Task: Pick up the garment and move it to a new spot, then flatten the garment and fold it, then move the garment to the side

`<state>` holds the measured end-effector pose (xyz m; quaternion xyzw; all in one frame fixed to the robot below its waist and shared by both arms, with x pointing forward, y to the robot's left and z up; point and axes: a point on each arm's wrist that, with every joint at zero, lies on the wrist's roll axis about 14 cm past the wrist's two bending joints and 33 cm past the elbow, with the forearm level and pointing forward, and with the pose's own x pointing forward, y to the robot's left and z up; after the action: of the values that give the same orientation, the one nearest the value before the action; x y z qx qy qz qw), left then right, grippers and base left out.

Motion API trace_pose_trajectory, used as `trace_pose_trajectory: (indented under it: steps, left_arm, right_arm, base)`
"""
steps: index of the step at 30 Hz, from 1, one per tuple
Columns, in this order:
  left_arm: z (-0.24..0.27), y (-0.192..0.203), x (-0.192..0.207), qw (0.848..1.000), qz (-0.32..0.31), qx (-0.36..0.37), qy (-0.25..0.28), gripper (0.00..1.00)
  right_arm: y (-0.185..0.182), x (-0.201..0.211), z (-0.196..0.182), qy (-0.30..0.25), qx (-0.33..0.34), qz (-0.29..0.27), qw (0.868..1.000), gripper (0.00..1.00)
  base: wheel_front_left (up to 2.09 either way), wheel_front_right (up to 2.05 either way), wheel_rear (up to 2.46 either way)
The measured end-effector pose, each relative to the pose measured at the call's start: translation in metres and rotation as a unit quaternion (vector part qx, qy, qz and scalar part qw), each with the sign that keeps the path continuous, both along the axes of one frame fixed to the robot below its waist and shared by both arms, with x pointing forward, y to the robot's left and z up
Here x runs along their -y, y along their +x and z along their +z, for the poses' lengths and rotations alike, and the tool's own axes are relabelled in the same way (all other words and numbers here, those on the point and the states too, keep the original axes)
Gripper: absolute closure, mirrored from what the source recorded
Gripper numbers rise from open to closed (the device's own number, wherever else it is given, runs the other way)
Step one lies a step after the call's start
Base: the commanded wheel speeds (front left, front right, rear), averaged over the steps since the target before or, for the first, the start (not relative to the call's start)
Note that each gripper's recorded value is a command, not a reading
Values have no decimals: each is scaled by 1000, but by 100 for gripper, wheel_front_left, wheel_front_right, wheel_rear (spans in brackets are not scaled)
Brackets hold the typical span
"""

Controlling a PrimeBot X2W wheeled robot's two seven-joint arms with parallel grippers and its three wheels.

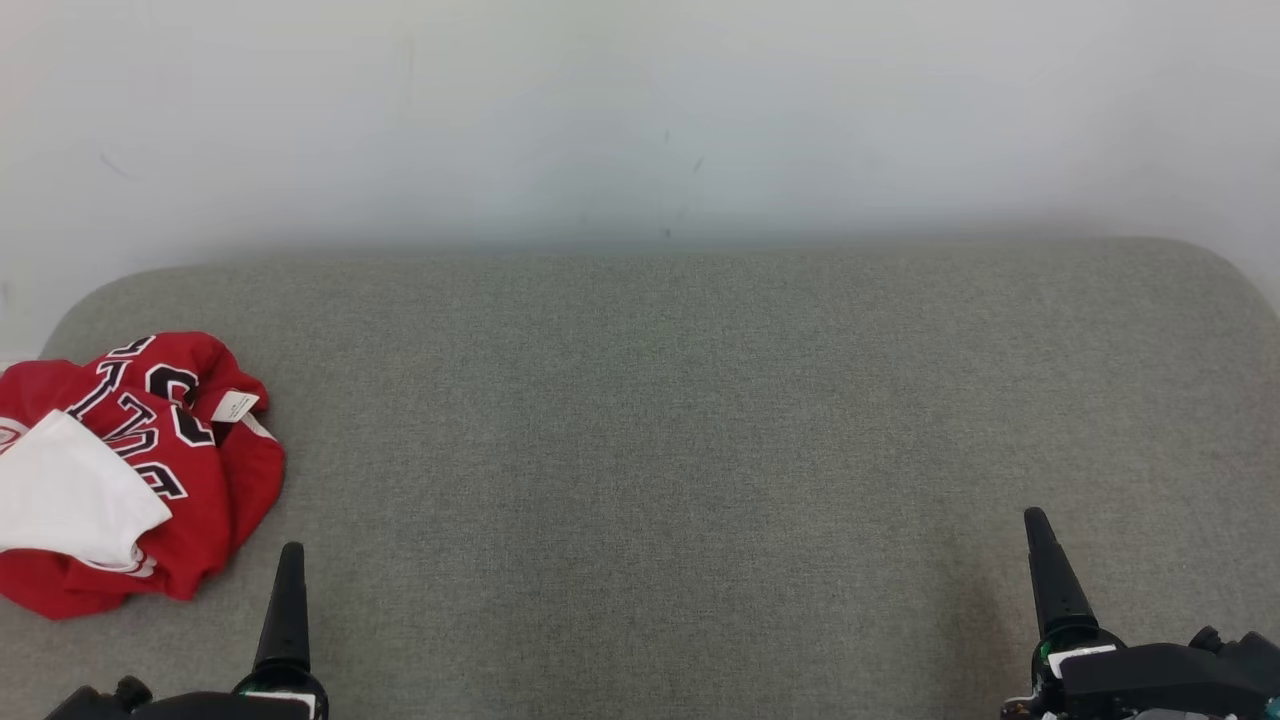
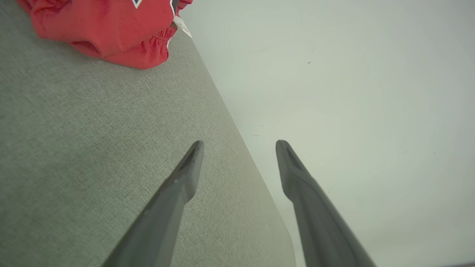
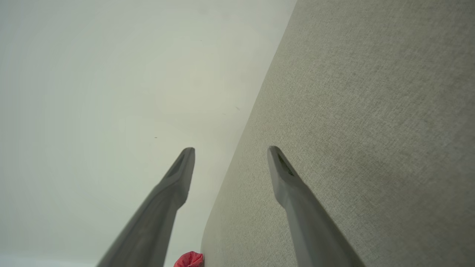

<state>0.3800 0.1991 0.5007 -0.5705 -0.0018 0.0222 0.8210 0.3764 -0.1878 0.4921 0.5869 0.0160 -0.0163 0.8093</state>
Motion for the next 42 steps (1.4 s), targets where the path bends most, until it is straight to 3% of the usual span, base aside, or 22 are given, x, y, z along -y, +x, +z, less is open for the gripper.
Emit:
trace_pose_trajectory:
  steps: [9, 18, 42]
  left_arm:
    - [2, -2, 2, 995, -5, 1, 96, 0]
    - [8, -4, 0, 977, -7, 8, 212, 0]
    - [18, -10, 6, 929, -14, 32, 369, 0]
  right_arm:
    - [-1, -5, 3, -76, 7, 7, 997, 0]
    - [-2, -10, 11, -179, 24, 16, 983, 0]
    - [-8, -20, 17, -338, 49, 28, 939, 0]
  base:
    - [0, 0, 0]
    - [0, 0, 0]
    - [0, 0, 0]
